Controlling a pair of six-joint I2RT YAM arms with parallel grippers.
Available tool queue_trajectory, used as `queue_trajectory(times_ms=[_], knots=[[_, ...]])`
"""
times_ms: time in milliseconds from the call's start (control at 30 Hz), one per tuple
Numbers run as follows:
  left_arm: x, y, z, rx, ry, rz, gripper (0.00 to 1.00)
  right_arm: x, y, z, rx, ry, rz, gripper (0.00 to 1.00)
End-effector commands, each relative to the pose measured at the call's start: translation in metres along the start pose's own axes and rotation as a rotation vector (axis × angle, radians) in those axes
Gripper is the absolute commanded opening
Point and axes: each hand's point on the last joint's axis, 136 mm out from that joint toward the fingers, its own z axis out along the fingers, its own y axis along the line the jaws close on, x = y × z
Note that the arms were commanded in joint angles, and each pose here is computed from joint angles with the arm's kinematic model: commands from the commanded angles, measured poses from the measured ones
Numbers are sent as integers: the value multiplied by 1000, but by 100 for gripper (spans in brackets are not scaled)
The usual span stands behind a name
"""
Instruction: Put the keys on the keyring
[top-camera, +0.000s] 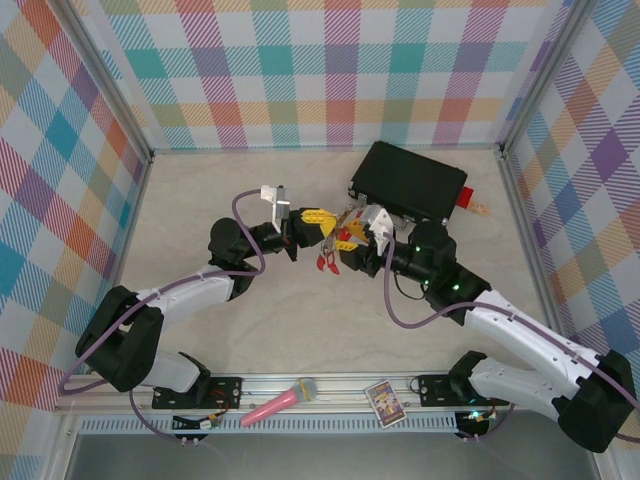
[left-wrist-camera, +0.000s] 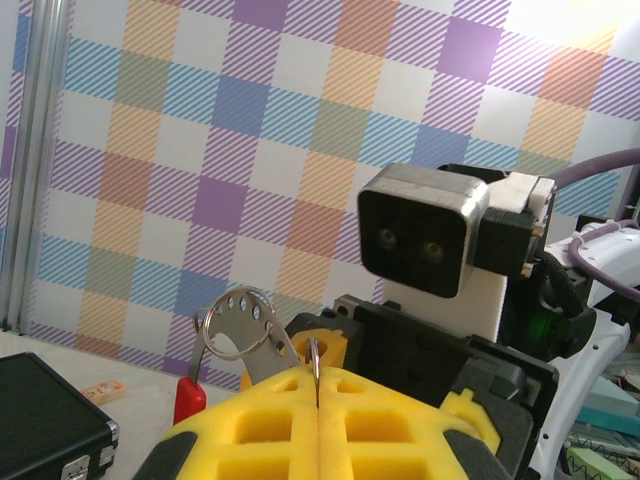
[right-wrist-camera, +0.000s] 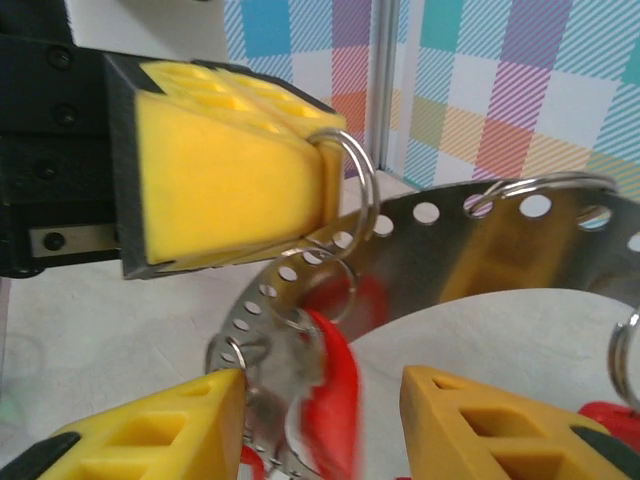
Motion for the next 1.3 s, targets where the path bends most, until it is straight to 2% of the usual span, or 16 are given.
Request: queue_trajectory(times_ms=[0, 467, 800, 933, 1267], knots=[[-19, -12, 4, 44, -47, 61, 0, -14, 9, -5, -47, -29, 11, 44], [-19, -15, 3, 48, -48, 62, 0, -23, 10, 6, -82, -38, 23, 37], [-19, -15, 3, 48, -50, 63, 0, -25, 10, 6, -84, -46, 18, 20], [-18, -14, 3, 46, -48, 62, 0, -25, 11, 5, -90, -47, 13, 6], [-11, -10, 2, 26, -23, 72, 0, -23, 6, -8, -32, -22, -7, 0]])
